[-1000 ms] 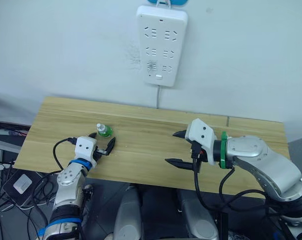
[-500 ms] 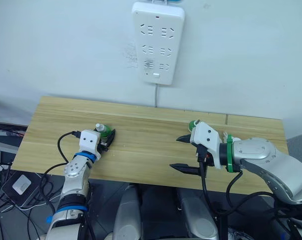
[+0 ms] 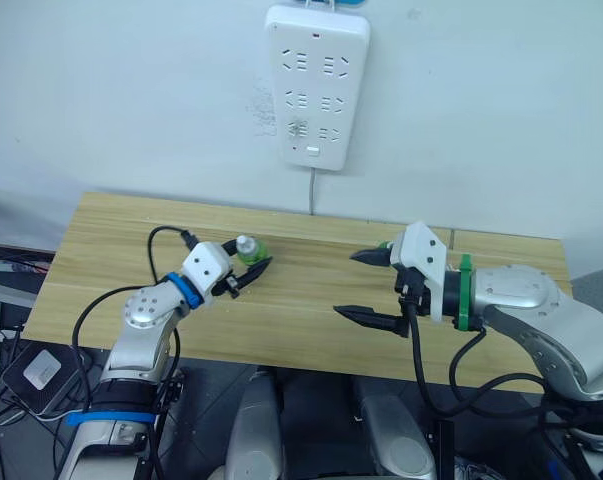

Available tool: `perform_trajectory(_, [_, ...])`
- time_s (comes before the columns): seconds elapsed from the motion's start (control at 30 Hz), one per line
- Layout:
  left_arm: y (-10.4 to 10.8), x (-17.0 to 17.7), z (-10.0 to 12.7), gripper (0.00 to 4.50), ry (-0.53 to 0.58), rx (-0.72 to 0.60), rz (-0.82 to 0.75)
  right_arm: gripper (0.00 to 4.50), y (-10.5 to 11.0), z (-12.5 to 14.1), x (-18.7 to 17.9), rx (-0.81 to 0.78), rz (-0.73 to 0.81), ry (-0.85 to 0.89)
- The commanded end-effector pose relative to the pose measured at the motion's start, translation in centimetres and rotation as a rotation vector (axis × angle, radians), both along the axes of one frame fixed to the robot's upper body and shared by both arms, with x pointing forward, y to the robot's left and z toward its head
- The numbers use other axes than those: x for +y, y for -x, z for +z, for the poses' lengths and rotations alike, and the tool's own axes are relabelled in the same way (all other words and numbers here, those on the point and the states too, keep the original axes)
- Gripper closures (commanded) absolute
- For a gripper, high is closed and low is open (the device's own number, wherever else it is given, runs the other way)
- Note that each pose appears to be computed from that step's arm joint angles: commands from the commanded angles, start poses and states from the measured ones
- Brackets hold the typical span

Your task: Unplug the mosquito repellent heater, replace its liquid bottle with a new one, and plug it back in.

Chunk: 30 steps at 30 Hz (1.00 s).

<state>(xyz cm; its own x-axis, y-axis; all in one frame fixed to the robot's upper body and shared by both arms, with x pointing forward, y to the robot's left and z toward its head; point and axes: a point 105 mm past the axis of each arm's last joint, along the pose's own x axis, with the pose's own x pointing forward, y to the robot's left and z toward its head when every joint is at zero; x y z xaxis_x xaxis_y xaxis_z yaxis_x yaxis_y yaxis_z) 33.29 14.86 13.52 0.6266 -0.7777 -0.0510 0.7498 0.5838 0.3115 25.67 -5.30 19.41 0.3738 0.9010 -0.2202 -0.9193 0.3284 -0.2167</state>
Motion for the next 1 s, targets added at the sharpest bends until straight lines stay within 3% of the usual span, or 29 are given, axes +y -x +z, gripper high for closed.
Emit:
perform_trajectory(0.03, [1.9, -3.1, 2.5, 2.22, 0.009, 0.087, -0.215, 0.0, -0.3, 1.8, 1.3, -0.037, -0.011, -0.083])
perform_trajectory(0.23, [3.1, -4.6, 5.0, 2.22, -0.074, 0.203, -0.44, 0.0, -1.4, 2.5, 3.5, -0.043, -0.025, -0.168])
perform_trajectory(0.57, [2.8, -4.8, 6.0, 2.22, -0.176, 0.179, -0.501, 0.0, -2.5, 3.1, 5.2, -0.111, -0.031, -0.202])
perform_trajectory(0.7, [2.5, -4.8, 6.2, 2.22, -0.183, 0.158, -0.493, 0.9, -2.5, 3.1, 5.6, -0.117, -0.021, -0.211])
perform_trajectory(0.93, [2.3, -4.9, 6.5, 2.22, -0.176, 0.13, -0.49, 3.45, -2.4, 2.7, 5.7, -0.126, 0.002, -0.193])
perform_trajectory(1.0, [2.2, -4.9, 6.8, 2.22, -0.159, 0.125, -0.483, 3.46, -2.4, 2.7, 5.7, -0.137, 0.014, -0.186])
